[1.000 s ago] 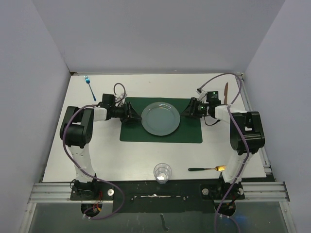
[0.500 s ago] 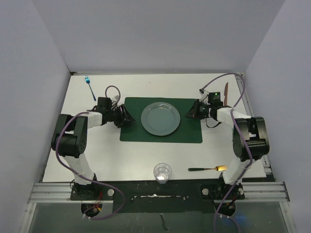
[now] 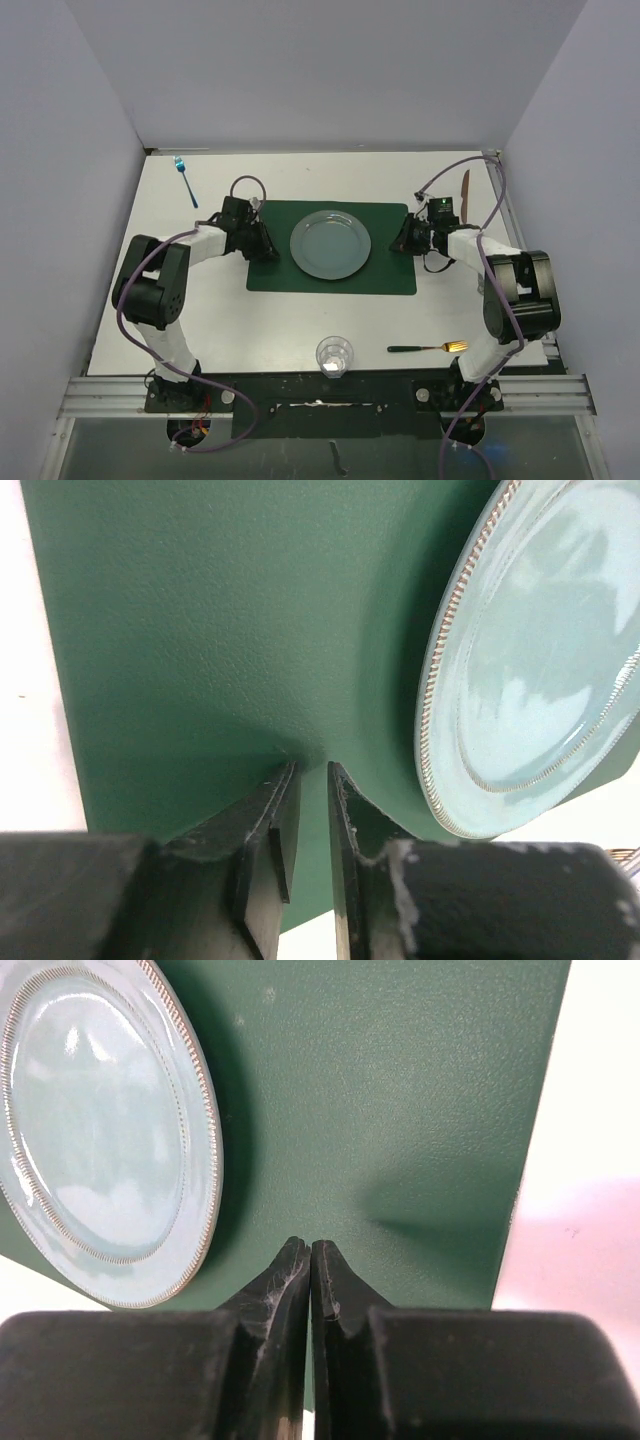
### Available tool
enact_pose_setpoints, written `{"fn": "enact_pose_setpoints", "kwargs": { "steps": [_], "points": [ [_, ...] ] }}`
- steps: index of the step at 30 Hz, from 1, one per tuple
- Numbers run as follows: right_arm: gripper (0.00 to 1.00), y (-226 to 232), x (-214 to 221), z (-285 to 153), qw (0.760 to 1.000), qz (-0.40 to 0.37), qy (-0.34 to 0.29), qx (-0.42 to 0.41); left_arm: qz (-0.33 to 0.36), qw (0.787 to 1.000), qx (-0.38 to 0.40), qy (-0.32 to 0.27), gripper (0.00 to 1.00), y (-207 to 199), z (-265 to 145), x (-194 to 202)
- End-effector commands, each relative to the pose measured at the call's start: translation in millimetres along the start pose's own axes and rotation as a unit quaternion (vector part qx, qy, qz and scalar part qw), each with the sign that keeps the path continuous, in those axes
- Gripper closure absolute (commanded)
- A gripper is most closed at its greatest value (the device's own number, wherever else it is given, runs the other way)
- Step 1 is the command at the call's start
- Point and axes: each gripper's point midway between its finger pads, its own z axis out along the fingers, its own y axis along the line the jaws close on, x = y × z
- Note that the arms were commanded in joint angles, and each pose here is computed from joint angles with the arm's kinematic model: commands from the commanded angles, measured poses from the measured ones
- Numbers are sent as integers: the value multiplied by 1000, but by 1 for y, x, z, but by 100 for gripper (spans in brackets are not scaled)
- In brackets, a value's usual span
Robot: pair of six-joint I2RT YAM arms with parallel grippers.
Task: Set the dinner table for one person
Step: Adjust the napkin at the center of the board.
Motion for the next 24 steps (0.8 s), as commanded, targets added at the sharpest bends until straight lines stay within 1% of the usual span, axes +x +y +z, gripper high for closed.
{"fn": "enact_pose_setpoints", "kwargs": {
  "steps": [1, 2, 5, 24],
  "points": [
    [97, 1, -15, -13, 999, -22, -35, 24, 15, 998, -53, 9, 87, 7, 0, 7],
    [97, -1, -14, -12, 999, -21, -34, 28, 16, 998, -59, 12, 89, 8, 1, 10],
    [96, -5, -10, -10, 999, -19, -30, 33, 20, 997, -72, 18, 90, 10, 4, 19],
    [95, -24, 7, 22, 999, -6, 9, 50, 46, 994, -90, 44, 91, 1, 9, 46]
  ]
}}
